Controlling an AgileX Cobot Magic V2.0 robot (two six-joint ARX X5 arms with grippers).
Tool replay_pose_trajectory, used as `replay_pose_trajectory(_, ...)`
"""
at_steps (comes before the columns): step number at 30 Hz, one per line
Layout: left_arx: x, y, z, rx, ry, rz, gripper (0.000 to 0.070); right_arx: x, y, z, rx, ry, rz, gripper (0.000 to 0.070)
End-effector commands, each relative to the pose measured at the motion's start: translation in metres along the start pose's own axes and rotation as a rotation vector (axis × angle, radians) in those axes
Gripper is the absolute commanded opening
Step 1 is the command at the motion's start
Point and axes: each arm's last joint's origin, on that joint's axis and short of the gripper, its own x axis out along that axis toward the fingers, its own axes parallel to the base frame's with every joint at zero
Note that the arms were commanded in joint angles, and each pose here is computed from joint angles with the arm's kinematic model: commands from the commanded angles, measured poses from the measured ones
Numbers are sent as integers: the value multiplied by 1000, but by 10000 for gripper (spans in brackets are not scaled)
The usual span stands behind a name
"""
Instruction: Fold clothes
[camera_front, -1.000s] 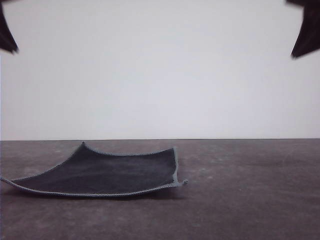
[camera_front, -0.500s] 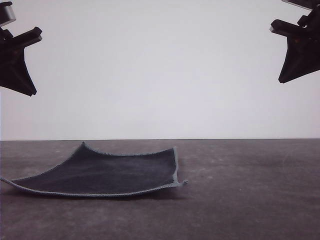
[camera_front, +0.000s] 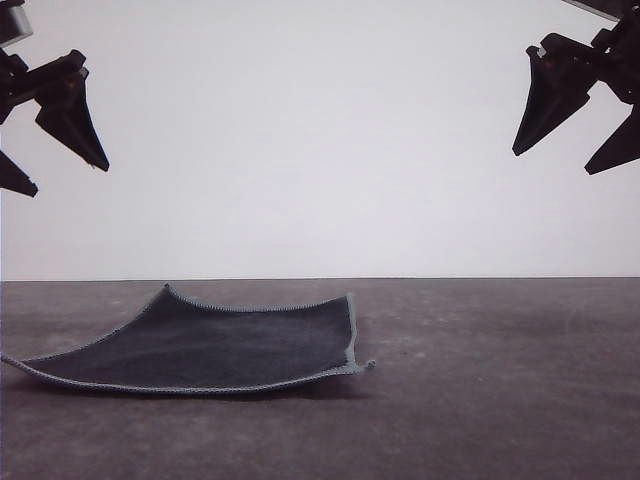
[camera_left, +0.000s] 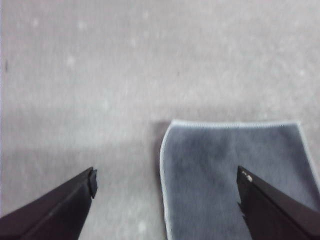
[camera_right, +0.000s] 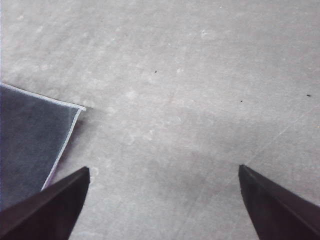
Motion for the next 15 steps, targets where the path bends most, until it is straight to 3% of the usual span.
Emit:
replay_pose_trajectory(1, 0, -1, 8, -13, -28, -8, 557, 1, 1, 5, -10, -10, 16, 617)
replay_pose_trajectory(10, 13, 2, 6, -37, 8, -39, 546, 39, 4, 1, 81, 23, 220, 615)
replay_pose_trajectory(15, 49, 9, 0, -87, 121, -157, 546, 81, 11, -1, 102, 98, 299, 615)
